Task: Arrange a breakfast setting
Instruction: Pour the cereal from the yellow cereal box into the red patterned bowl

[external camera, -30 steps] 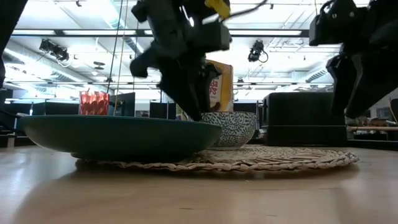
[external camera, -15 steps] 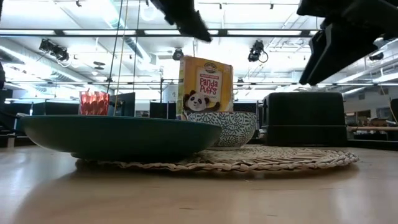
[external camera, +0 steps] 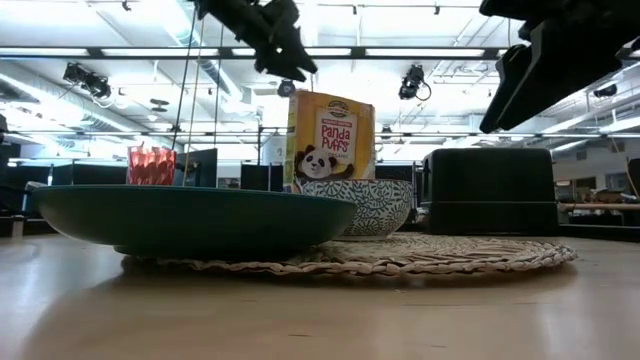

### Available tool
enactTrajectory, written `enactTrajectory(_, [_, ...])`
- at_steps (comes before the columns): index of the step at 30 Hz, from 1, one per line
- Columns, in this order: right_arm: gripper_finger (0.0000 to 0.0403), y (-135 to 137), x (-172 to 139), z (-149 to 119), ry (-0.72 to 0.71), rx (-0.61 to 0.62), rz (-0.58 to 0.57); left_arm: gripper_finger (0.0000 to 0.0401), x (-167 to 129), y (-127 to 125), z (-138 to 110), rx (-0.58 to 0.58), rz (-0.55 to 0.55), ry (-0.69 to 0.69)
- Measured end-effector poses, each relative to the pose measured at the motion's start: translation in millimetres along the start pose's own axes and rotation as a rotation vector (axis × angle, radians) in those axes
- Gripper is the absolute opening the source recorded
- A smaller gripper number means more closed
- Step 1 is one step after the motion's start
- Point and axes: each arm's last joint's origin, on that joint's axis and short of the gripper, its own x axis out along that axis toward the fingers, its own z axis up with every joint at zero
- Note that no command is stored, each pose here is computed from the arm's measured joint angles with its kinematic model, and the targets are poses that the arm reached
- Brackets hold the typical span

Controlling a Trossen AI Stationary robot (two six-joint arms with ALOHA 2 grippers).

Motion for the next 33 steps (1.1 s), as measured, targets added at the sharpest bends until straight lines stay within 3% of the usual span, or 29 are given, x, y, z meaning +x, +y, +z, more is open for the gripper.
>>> enactTrajectory(5, [0.0288,3.5,-2.6,-2.3,-0.002,-0.01,0.011,0.0298,-3.2,18.3,-5.9,-0.017,0.045,0.036])
enactTrajectory(10, [0.0288,7.9,-6.0,-5.4,-0.005,-0.005,0.026,0.0298,0.2,24.9,-29.7,-0.027,0.03,0.082])
enactTrajectory(20, [0.0288,13.6,-10.2,-9.7,0.01,-0.024,0.065,0.0298,-24.9,24.6,-36.6,-0.028,-0.053,-0.254])
enactTrajectory(23, [0.0288,13.6,-10.2,-9.8,0.01,-0.027,0.065,0.0298,-20.4,21.5,-45.2,-0.029,-0.111,-0.254])
enactTrajectory(28, [0.0288,13.5,-10.2,-9.8,0.01,-0.031,0.064,0.0298,-11.5,26.1,-65.8,-0.018,0.011,-0.259])
enactTrajectory(33, [0.0288,13.4,-10.2,-9.9,0.011,-0.031,0.064,0.0298,-6.7,21.7,-81.4,-0.015,-0.034,-0.33])
